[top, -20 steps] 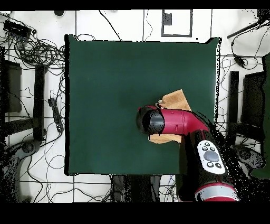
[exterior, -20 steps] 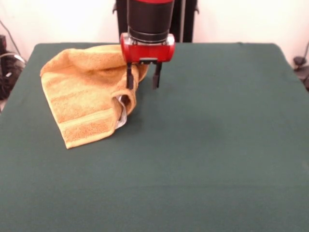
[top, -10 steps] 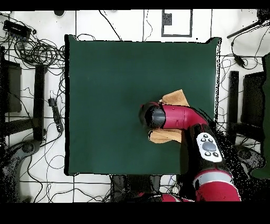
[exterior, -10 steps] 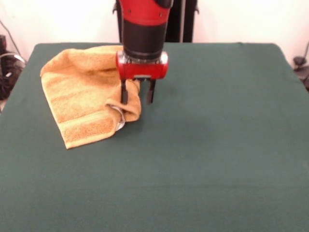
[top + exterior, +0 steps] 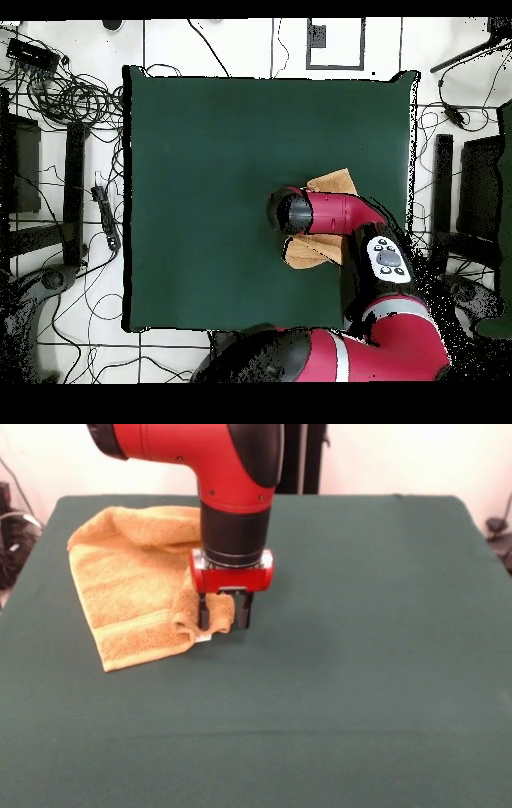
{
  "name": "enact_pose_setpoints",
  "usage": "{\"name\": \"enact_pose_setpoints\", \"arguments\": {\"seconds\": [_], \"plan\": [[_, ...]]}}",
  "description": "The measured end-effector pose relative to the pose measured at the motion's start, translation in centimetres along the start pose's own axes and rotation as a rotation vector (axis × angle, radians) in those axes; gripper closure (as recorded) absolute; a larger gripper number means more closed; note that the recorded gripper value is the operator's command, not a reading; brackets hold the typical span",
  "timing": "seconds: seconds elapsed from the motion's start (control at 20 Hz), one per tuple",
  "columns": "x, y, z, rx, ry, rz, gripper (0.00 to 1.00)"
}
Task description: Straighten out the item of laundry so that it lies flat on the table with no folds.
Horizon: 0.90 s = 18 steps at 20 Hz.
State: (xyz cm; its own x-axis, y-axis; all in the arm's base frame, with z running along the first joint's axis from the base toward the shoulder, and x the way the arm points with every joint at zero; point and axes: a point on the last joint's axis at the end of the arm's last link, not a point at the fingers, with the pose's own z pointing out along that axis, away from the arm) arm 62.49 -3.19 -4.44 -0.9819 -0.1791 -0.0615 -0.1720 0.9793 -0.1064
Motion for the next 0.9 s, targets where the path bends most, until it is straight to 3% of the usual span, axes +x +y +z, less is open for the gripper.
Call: {"name": "enact_pose_setpoints", "arguments": {"seconds": [0.5, 0.55, 0.9], "plan": [[0.0, 0.0, -0.1, 0.000, 0.004, 0.000, 0.00], [-0.1, -0.5, -0.1, 0.002, 0.002, 0.006, 1.00], [-0.5, -1.8, -0.2, 0.009, -0.009, 0.024, 1.00]]}}
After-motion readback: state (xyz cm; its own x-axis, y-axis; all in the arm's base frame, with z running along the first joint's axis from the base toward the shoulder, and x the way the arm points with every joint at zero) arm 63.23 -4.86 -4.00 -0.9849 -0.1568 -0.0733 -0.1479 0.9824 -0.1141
